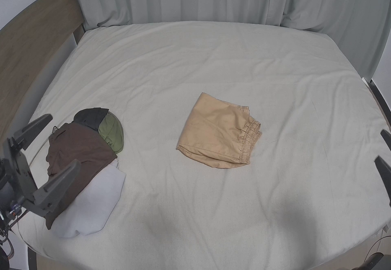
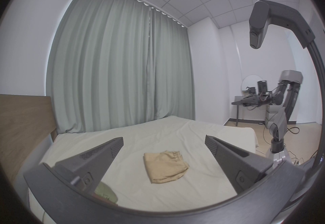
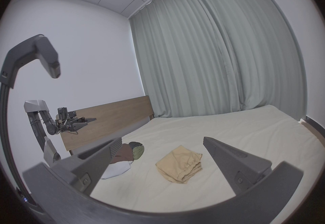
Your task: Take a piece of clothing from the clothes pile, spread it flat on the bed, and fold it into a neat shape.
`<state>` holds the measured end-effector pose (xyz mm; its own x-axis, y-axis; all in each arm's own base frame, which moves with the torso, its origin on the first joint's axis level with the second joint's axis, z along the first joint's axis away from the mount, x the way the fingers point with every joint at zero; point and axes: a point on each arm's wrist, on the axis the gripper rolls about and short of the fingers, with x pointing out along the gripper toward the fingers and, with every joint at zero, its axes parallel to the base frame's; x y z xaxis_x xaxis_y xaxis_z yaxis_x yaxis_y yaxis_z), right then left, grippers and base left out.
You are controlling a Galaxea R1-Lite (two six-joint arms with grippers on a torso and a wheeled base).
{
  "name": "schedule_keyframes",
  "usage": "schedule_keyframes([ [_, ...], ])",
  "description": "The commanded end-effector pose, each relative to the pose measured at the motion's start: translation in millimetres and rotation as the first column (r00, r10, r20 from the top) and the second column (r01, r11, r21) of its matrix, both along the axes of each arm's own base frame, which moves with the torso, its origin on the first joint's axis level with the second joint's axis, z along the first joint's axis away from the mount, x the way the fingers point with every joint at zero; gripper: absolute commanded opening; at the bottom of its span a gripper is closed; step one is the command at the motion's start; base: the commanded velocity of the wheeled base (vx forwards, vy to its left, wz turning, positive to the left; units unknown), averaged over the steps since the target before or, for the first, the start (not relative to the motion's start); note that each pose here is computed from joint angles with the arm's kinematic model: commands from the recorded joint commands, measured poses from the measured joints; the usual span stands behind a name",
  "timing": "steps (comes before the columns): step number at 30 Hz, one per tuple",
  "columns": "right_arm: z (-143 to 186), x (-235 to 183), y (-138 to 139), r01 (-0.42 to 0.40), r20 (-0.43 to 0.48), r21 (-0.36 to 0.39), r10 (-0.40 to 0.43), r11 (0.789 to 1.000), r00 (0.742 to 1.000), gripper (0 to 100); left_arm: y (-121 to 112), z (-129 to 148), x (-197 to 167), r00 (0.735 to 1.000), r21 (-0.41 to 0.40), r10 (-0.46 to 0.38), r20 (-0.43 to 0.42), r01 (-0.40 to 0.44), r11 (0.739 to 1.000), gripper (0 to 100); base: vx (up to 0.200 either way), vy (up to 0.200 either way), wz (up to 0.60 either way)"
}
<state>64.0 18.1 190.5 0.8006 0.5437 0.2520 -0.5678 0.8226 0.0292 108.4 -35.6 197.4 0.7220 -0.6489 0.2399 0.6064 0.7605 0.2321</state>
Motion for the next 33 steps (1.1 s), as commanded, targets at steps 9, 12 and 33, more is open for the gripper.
schedule_keyframes([
  [9, -108.6, -86.1, -16.2, 0.482, -0.199, -0.073, -0.486, 0.873, 0.851, 100, 30.2, -80.4, -112.3, 0.904, -0.012, 0.398, -0.154, -0.405, 0.914, 100, 0.000, 0.000, 0.00],
  [12, -110.4, -86.1, -19.5, 0.603, -0.203, -0.094, -0.608, 0.792, 0.767, 100, 29.3, -105.0, -126.3, 0.859, 0.027, 0.471, -0.199, -0.476, 0.879, 100, 0.000, 0.000, 0.00],
  [33, -115.1, -86.0, -17.4, 0.523, -0.196, -0.184, -0.553, 0.832, 0.810, 100, 35.3, -121.7, -131.3, 0.733, -0.001, 0.602, -0.316, -0.635, 0.773, 100, 0.000, 0.000, 0.00],
])
